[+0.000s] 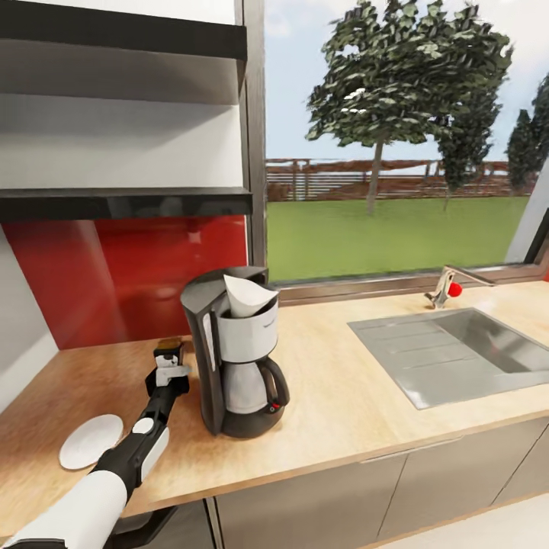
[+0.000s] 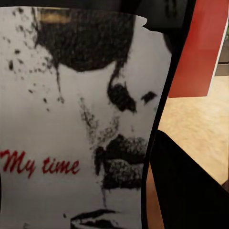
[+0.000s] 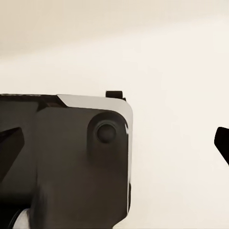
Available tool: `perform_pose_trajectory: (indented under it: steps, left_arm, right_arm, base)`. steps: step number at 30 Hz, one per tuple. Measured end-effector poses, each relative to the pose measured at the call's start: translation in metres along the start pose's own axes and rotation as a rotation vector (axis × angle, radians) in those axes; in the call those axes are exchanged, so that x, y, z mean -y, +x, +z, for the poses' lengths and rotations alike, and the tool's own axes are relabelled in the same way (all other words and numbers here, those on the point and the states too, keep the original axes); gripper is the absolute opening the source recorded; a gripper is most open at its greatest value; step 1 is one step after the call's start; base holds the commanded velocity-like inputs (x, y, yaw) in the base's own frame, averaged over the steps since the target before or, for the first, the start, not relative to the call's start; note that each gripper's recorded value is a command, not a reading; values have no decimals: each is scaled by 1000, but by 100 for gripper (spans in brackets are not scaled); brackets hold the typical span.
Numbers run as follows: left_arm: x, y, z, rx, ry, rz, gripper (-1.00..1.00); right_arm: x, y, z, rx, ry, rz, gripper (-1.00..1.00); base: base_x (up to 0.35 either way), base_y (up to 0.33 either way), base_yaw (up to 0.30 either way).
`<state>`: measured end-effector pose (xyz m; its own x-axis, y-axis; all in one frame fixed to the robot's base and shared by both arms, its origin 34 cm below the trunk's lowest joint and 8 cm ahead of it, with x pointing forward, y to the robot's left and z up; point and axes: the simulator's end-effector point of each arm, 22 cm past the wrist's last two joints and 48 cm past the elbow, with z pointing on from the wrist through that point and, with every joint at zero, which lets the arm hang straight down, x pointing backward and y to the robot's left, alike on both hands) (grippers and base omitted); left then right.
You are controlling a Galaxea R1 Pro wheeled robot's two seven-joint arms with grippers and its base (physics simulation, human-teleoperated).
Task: Set up a coffee station on the kitchen countertop: keep the coffee maker on the countertop, move the bottle of coffee from the kitchen shelf to the counter next to the coffee maker, place a paper coffee filter on top of the coffee maker, put the saucer next to the coffee maker with the coffee cup on the saucer, and place the electric kettle next to the coffee maker.
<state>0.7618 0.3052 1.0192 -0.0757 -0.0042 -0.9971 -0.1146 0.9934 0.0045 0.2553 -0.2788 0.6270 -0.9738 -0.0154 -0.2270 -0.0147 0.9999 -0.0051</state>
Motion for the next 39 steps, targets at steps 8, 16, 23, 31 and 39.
perform_pose_trajectory:
  steps: [8,16,23,31,39]
  left_arm:
    - [4,11,-5,-15,5,-4,-100]
    - [3,17,-12,-5,6,-3,-100]
    - [3,17,-12,-3,5,-4,-100]
    - [2,18,-13,-5,2,-2,100]
    - [1,19,-13,-6,2,-1,100]
  right_arm:
    - [3,1,0,-2,4,-6,100]
    - [3,1,0,-1,4,-6,100]
    - [3,1,0,-3,4,-6,100]
    - [3,1,0,-3,4,-6,100]
    - [3,1,0,-3,4,-6,100]
  base:
    - [54,0,0]
    - [0,0,0]
    - [0,0,0]
    - [0,0,0]
    - [0,0,0]
